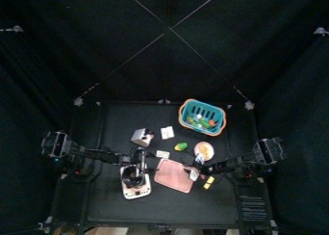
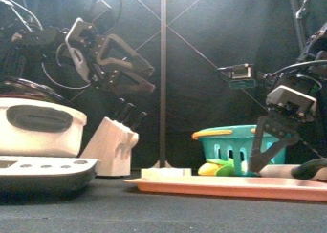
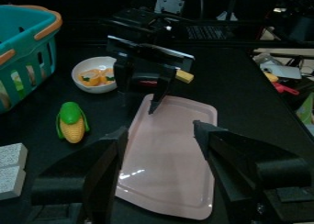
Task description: Grab fork
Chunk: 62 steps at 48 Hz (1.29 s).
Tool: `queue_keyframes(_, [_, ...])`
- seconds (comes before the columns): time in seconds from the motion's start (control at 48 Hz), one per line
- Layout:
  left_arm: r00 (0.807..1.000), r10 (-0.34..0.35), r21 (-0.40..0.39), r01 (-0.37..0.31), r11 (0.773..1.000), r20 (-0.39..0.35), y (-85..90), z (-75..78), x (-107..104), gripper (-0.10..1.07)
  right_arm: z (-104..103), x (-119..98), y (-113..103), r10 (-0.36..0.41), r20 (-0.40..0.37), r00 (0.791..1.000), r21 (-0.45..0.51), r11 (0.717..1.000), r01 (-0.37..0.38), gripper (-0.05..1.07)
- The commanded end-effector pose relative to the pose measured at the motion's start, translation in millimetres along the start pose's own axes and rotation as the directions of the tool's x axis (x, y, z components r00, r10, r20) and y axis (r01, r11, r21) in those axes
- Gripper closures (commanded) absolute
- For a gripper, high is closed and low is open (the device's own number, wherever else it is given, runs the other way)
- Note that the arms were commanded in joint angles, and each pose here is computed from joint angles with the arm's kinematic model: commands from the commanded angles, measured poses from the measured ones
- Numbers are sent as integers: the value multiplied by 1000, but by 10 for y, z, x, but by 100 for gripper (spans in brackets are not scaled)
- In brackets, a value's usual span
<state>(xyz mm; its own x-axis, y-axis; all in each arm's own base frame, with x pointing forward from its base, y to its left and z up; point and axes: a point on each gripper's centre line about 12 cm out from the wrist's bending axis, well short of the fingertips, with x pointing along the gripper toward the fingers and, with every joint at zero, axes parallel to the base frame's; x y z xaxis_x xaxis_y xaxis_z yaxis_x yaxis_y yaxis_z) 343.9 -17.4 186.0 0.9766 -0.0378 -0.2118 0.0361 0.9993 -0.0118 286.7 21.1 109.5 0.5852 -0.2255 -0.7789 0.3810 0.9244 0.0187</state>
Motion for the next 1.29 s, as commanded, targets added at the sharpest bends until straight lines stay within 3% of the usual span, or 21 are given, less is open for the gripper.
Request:
queue_keyframes(0.0, [999,-1,-2,1,1000,41,-5,128,-43,4,149,-109,33,23,55,998,14,1000,-24,13])
queue_keyframes(0.208, [993,-7,-1,7,1000,118,-20,352,-265,4,400,-292,36,24,154,988,27,999,-28,13])
queue_keyframes(0.438, [983,3,-1,-3,1000,185,17,492,-563,4,753,-419,-10,-36,273,961,25,999,31,13])
queue_keyframes(0.625, [959,131,-31,-128,991,252,375,612,-869,5,1049,-387,-113,-109,337,935,39,994,101,13])
queue_keyframes(0.729, [937,230,-63,-222,973,262,609,564,-1052,6,1171,-333,-129,-123,354,927,36,992,118,13])
queue_keyframes(0.958, [895,383,-97,-370,924,229,928,337,-1326,12,1433,-116,-159,-169,359,918,74,986,152,13])
queue_keyframes(1.083, [883,435,-112,-421,900,177,1022,141,-1407,20,1554,30,-159,-189,345,919,114,981,159,13])
queue_keyframes(1.271, [878,463,-116,-451,885,123,1045,-74,-1488,32,1726,280,-32,-184,356,916,74,983,169,13])
